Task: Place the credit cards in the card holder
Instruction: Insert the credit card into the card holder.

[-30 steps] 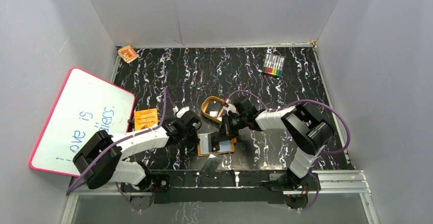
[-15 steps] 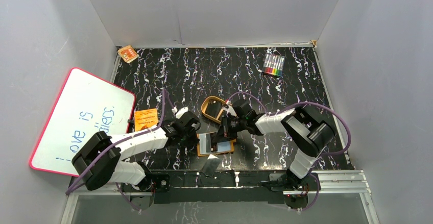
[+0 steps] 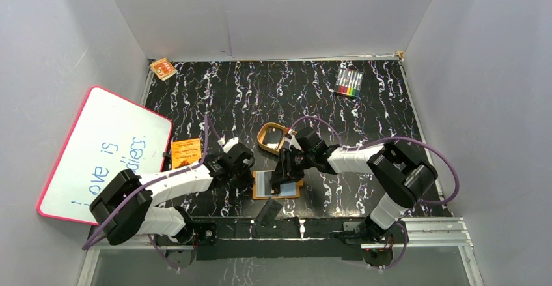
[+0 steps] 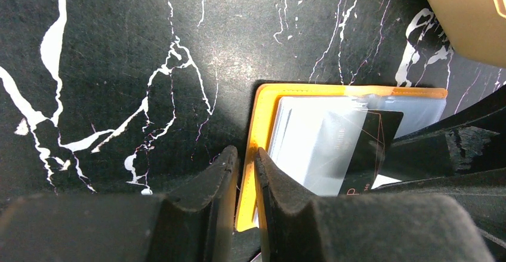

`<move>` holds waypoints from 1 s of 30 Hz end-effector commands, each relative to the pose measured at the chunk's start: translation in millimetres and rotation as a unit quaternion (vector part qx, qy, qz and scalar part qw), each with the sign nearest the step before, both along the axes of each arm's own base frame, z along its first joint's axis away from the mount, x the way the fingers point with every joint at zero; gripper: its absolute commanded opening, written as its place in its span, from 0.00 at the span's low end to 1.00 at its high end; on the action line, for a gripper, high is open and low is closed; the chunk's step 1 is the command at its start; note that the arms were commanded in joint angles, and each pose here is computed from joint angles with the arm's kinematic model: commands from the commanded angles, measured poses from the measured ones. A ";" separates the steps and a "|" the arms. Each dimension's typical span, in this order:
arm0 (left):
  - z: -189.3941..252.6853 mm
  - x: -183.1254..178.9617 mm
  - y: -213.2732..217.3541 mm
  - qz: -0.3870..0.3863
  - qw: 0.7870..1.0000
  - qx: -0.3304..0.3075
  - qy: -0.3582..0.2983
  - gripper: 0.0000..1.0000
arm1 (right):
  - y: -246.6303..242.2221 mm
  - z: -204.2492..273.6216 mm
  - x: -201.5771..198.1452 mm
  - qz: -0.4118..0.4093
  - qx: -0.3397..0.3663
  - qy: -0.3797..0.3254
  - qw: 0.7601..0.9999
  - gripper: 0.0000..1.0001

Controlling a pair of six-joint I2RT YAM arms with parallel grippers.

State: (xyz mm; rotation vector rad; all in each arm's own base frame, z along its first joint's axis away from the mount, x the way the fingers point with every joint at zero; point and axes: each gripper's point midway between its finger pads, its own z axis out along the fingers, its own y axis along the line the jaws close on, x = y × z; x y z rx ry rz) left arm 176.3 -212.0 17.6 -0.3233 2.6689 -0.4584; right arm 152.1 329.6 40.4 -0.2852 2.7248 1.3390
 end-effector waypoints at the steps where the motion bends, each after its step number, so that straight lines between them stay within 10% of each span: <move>1: -18.4 -21.2 25.1 0.003 0.998 0.044 0.037 0.17 | -14.5 -4.6 0.9 -0.007 -0.051 -0.004 0.999 0.50; 30: -26.4 -26.1 13.3 -0.024 0.998 0.023 0.051 0.10 | 6.0 5.5 6.4 -0.004 -0.029 0.003 1.000 0.39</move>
